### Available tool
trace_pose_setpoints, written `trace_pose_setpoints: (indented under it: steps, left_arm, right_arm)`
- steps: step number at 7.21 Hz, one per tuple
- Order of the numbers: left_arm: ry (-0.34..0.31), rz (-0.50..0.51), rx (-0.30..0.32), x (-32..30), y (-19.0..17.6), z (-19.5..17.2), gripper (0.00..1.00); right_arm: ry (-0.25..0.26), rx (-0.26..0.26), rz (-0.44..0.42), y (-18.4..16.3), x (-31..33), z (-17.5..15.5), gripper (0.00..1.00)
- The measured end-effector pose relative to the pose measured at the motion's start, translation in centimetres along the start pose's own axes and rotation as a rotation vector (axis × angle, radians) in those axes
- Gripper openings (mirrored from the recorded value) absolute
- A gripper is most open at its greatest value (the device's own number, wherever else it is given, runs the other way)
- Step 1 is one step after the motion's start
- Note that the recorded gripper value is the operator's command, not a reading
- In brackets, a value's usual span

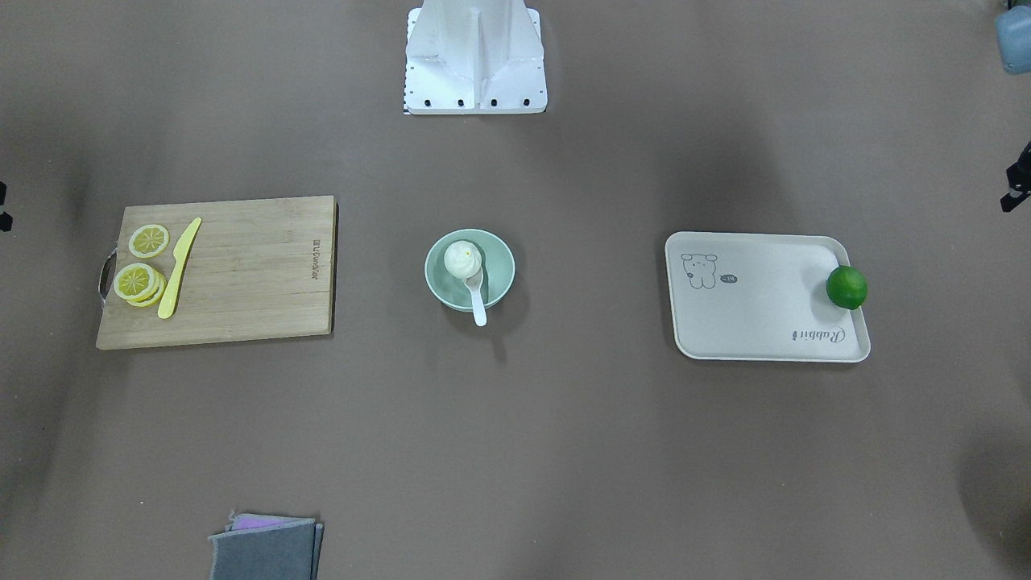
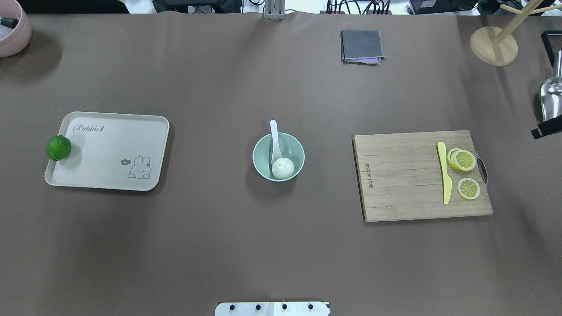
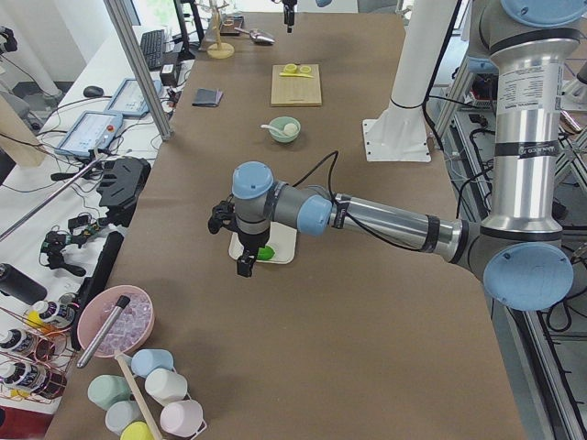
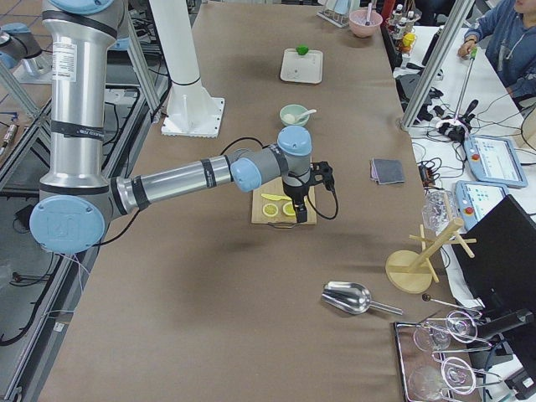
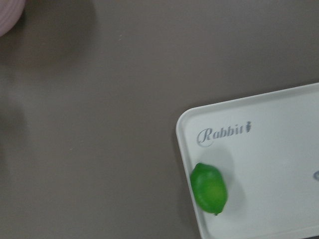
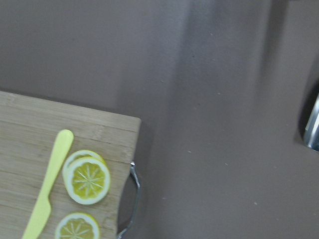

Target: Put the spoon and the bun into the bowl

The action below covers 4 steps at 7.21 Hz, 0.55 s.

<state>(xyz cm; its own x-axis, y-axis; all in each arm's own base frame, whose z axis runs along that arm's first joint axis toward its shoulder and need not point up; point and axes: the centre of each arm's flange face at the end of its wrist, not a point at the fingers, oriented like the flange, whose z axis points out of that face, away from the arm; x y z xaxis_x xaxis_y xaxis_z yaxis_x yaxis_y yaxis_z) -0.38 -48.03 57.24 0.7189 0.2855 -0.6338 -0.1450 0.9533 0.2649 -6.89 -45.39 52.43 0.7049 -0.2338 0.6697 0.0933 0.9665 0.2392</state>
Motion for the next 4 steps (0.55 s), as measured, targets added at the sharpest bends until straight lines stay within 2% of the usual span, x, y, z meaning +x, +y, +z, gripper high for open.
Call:
trace_pose_setpoints:
  steps: [2, 4]
  left_arm:
    - [-0.004, -0.018, -0.04, -2.9, 3.0, 1.5, 0.99]
    - [0.011, -0.055, -0.044, -4.1, 4.2, 1.5, 0.99]
  right_arm:
    - [0.023, -0.006, 0.023, 1.9, 4.2, -0.2, 1.0]
    - [0.04, -0.023, 0.016, 2.8, 8.0, 0.5, 1.0]
